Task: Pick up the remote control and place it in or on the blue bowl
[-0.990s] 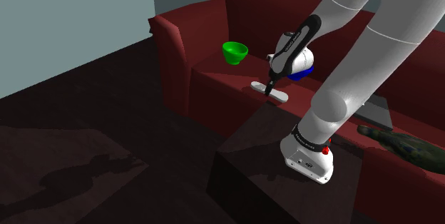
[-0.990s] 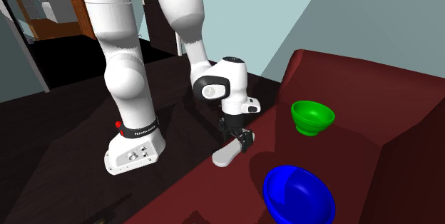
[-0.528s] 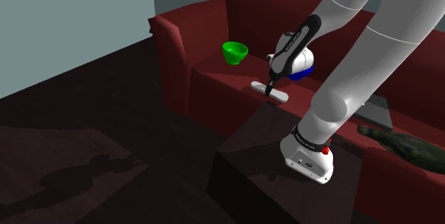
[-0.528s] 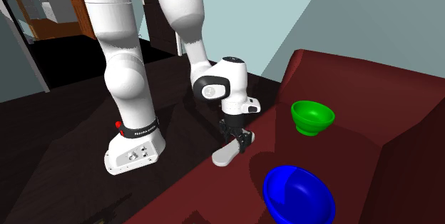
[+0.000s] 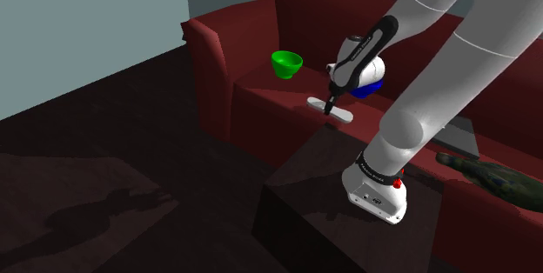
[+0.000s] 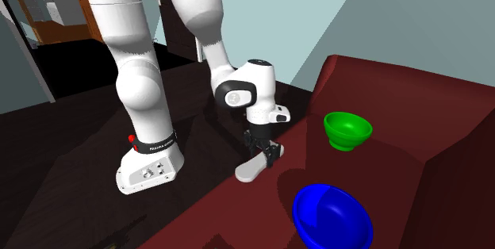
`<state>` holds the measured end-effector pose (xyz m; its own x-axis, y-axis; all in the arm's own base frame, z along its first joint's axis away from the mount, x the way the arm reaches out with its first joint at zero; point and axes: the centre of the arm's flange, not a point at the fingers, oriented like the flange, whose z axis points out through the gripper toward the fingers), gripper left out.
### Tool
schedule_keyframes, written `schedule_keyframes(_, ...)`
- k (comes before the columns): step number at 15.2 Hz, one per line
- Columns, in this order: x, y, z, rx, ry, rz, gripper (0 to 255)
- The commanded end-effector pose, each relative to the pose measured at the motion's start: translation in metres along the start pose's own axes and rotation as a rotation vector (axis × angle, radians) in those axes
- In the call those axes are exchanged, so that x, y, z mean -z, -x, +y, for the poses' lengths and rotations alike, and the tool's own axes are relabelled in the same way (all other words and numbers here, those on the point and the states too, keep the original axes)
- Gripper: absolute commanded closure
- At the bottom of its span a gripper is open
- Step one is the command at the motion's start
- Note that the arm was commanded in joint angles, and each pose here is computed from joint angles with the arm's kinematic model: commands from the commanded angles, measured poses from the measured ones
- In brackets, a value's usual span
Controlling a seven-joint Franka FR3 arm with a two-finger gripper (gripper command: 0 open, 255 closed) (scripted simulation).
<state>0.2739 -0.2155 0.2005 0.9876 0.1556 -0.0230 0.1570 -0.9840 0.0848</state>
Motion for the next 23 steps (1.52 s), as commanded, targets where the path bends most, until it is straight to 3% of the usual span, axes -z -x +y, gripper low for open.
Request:
schedule_keyframes(1, 0.01, 0.0, 0.001, 0.0, 0.0, -0.001, 255)
schedule_keyframes(23, 0.125, 0.003, 0.011, 0.0, 0.0, -0.001, 255)
